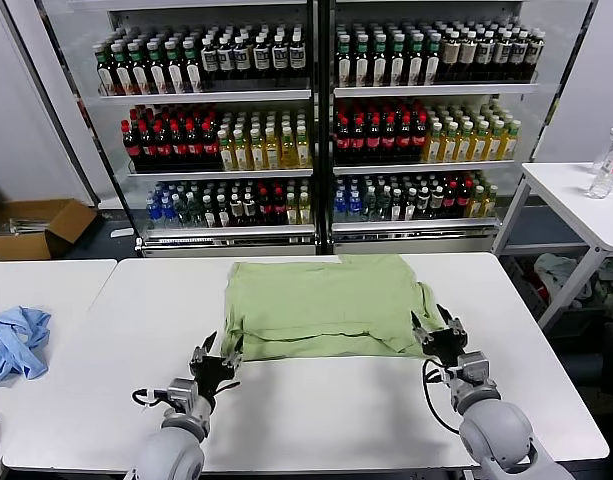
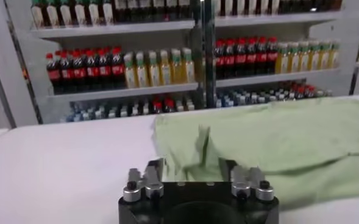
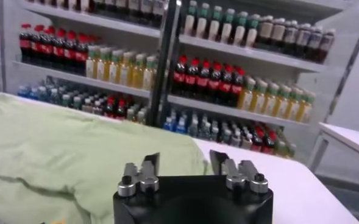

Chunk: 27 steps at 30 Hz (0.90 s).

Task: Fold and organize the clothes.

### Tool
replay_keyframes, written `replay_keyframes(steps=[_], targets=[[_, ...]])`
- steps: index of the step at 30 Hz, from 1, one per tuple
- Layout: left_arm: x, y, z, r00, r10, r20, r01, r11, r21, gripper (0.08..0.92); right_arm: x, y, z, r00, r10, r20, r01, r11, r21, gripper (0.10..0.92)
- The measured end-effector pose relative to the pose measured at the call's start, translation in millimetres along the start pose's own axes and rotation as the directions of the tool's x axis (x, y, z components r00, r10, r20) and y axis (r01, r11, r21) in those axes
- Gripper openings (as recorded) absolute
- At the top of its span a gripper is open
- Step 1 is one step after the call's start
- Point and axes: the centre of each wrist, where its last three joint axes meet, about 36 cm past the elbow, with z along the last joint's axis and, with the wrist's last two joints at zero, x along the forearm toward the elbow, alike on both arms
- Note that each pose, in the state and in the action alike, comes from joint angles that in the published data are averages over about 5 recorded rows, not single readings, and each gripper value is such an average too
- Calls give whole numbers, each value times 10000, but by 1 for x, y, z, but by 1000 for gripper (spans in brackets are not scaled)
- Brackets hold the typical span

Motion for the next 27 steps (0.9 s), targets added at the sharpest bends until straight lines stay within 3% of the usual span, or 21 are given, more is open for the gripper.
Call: replay_keyframes(steps=[4, 9, 18, 27], targets=[[-5, 2, 6, 9992, -91, -397, 91, 10000, 0, 801, -3, 3, 3, 9983, -111, -572, 87, 9990, -434, 816], [-14, 5, 8, 9977, -62, -680, 61, 10000, -17, 793, -10, 4, 6, 9940, -330, -1042, 244, 9962, -834, 715], [-21, 11, 4, 9941, 265, -1048, -222, 9989, 423, 552, -15, 5, 11, 9854, -743, -1529, 555, 9908, -1236, 455], [-15, 12, 2, 9926, 583, -1069, -459, 9923, 1151, 292, 6, -3, 10, 9843, -939, -1495, 787, 9914, -1043, 196]])
